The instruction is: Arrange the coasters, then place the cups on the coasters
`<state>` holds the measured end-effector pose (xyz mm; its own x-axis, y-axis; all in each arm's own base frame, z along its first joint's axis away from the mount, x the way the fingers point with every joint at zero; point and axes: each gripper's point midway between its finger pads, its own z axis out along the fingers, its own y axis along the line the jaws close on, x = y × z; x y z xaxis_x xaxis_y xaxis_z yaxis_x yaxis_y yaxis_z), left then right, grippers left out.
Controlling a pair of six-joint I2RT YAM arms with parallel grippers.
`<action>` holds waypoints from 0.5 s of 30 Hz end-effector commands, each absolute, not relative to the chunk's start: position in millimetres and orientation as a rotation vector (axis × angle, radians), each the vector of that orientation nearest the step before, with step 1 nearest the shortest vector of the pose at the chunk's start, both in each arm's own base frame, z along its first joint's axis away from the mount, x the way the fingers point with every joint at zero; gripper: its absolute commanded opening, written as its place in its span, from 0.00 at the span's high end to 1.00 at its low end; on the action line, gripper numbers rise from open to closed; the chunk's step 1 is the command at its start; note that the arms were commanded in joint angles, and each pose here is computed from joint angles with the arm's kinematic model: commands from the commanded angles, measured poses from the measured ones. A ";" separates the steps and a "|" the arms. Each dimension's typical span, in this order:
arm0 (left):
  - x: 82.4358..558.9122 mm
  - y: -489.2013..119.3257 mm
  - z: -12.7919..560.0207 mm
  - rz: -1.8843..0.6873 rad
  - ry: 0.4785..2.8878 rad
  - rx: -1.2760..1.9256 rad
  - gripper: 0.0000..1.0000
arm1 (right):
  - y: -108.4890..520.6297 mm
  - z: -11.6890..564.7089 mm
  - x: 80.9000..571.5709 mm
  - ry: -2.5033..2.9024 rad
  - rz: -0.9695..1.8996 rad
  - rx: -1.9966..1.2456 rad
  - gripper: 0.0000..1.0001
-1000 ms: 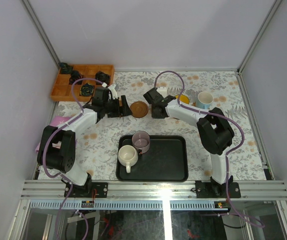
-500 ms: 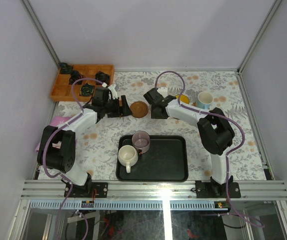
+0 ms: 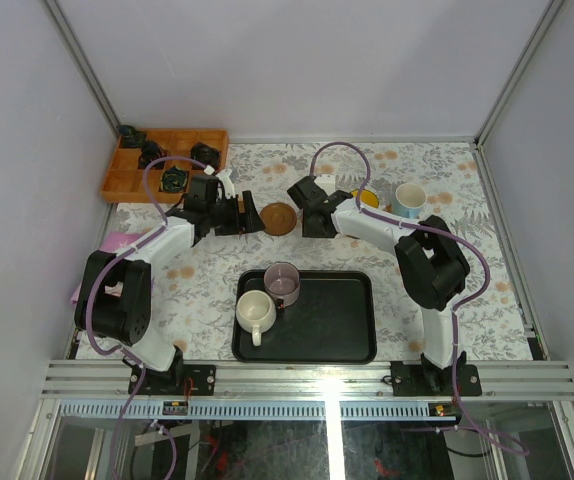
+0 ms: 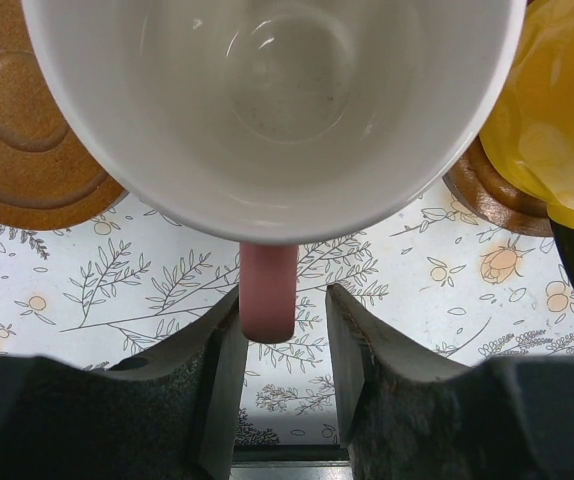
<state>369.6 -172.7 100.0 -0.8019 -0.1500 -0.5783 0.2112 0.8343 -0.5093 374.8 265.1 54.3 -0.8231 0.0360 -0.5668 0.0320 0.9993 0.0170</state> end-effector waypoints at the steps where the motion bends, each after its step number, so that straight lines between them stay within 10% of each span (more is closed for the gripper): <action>1: 376.2 -178.8 108.8 -0.772 2.351 0.085 0.23 | 266.6 94.2 389.8 2.447 0.050 0.084 0.56; 15: 375.9 -179.1 109.3 -0.775 2.350 0.084 0.22 | 270.9 106.7 411.4 2.394 0.001 0.078 0.37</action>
<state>369.3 -173.2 100.2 -0.8027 -0.1497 -0.5773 0.2127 0.8325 -0.5115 395.6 275.2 84.5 -0.7754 0.0482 -0.6296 0.0291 0.9988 0.0406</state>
